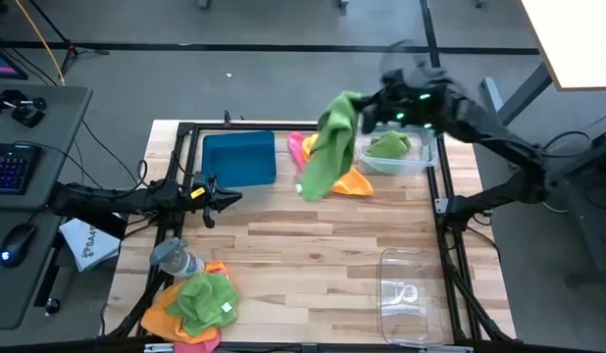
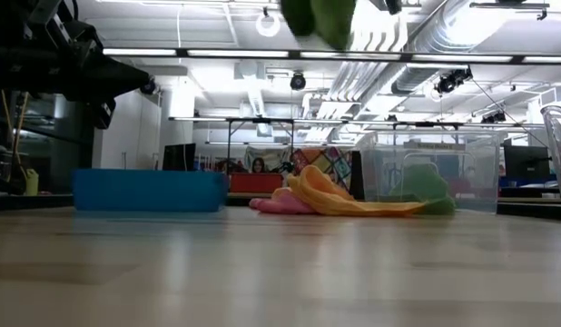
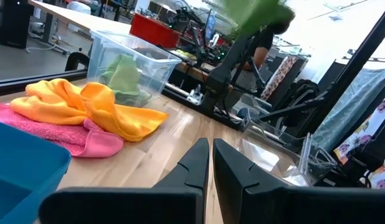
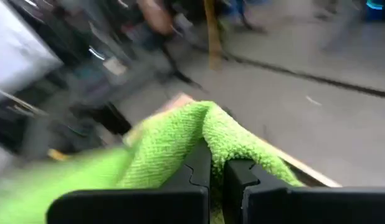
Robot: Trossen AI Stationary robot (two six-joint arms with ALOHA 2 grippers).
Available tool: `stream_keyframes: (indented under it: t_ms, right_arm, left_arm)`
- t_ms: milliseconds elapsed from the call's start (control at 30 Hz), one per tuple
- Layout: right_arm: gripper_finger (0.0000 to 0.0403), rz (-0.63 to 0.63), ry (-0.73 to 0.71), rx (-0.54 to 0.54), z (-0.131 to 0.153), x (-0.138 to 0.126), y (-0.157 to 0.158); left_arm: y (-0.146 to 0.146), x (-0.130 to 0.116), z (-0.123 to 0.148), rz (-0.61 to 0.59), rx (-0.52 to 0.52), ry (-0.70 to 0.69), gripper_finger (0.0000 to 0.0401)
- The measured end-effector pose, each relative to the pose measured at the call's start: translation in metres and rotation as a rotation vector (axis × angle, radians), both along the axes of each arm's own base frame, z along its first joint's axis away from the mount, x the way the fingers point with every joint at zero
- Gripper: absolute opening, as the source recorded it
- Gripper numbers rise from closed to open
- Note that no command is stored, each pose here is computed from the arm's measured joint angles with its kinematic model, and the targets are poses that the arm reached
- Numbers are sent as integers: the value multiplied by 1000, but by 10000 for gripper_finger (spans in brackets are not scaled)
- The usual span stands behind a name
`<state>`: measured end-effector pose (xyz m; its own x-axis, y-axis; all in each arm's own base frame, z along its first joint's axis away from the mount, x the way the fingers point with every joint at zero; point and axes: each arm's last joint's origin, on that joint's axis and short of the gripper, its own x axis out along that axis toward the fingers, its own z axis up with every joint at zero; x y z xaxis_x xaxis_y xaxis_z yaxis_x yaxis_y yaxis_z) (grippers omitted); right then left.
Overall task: Sort microfiber towel by color & place in baskets
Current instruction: Put the top green towel into the top transparent bin
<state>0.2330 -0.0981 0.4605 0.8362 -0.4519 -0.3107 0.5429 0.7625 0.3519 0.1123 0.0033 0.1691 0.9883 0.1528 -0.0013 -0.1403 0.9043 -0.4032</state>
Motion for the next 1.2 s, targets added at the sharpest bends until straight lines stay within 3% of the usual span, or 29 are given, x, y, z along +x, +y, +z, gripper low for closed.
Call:
stream_keyframes:
  t_ms: [200,300,433,633,867,1067,1200]
  right_arm:
    - [0,-243,119,-54,4,-40,-19]
    - [0,-275,203,-38,-5,-46,-26]
    - [0,-338,210,-41,-6,-62,-29]
    - [0,-358,321,35,-54,-69,-26]
    - [0,-490,347,102,-105,-90,-24]
    - [0,-697,413,122,-121,-108,-24]
    - [0,-596,379,213,-132,-98,-27]
  left_arm:
    - [0,0,0,0,0,0,11]
    - [0,0,0,0,0,-1,11]
    - [0,0,0,-1,0,-1,11]
    - [0,0,0,0,0,0,11]
    - [0,0,0,0,0,0,11]
    - [0,0,0,0,0,0,11]
    - [0,0,0,0,0,0,11]
